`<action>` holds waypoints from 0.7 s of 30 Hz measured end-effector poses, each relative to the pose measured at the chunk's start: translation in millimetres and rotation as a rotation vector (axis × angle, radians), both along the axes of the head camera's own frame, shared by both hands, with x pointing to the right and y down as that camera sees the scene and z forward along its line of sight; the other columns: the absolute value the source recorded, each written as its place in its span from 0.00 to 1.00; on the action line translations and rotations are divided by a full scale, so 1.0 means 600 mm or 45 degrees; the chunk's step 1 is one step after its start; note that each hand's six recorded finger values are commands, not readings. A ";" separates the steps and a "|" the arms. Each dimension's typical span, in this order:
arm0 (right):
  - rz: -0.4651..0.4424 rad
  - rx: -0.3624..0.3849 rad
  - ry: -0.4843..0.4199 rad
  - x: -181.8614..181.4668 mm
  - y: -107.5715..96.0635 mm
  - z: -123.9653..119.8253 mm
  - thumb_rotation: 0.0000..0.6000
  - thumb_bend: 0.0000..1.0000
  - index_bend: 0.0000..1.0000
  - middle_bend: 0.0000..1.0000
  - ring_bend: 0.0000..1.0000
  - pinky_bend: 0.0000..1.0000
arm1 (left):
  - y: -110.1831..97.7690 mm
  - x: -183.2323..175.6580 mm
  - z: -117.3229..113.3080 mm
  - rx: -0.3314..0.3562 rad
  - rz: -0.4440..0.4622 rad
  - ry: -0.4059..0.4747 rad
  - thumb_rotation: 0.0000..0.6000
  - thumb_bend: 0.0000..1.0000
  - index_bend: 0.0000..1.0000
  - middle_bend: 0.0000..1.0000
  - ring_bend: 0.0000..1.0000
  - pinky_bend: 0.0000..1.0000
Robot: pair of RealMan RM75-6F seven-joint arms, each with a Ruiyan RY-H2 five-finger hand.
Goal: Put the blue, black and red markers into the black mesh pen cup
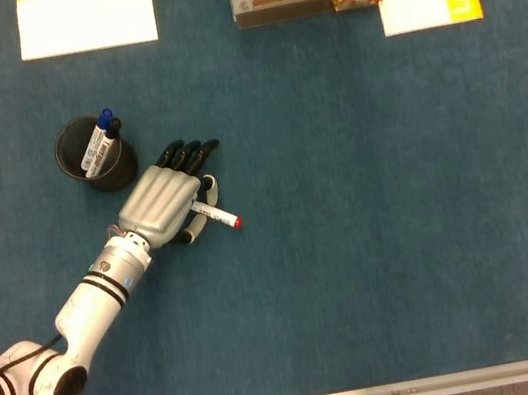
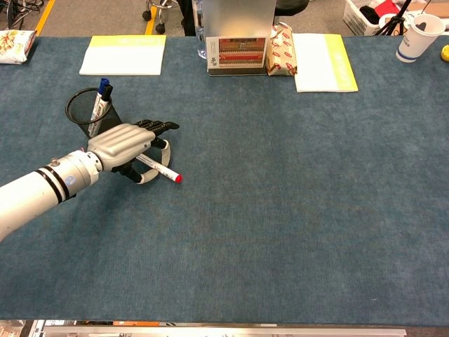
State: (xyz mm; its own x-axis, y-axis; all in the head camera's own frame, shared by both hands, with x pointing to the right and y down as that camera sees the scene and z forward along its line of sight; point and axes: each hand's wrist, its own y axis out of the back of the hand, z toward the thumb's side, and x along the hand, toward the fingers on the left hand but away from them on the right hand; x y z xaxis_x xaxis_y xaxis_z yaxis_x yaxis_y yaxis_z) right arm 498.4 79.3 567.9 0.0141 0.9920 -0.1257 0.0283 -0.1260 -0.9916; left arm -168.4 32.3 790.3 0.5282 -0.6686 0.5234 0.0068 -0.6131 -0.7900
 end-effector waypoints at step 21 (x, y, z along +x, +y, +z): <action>0.003 -0.005 0.002 0.000 0.000 0.002 1.00 0.00 0.34 0.33 0.42 0.62 | 0.022 0.045 -0.090 -0.151 -0.267 0.252 1.00 0.41 0.52 0.00 0.00 0.03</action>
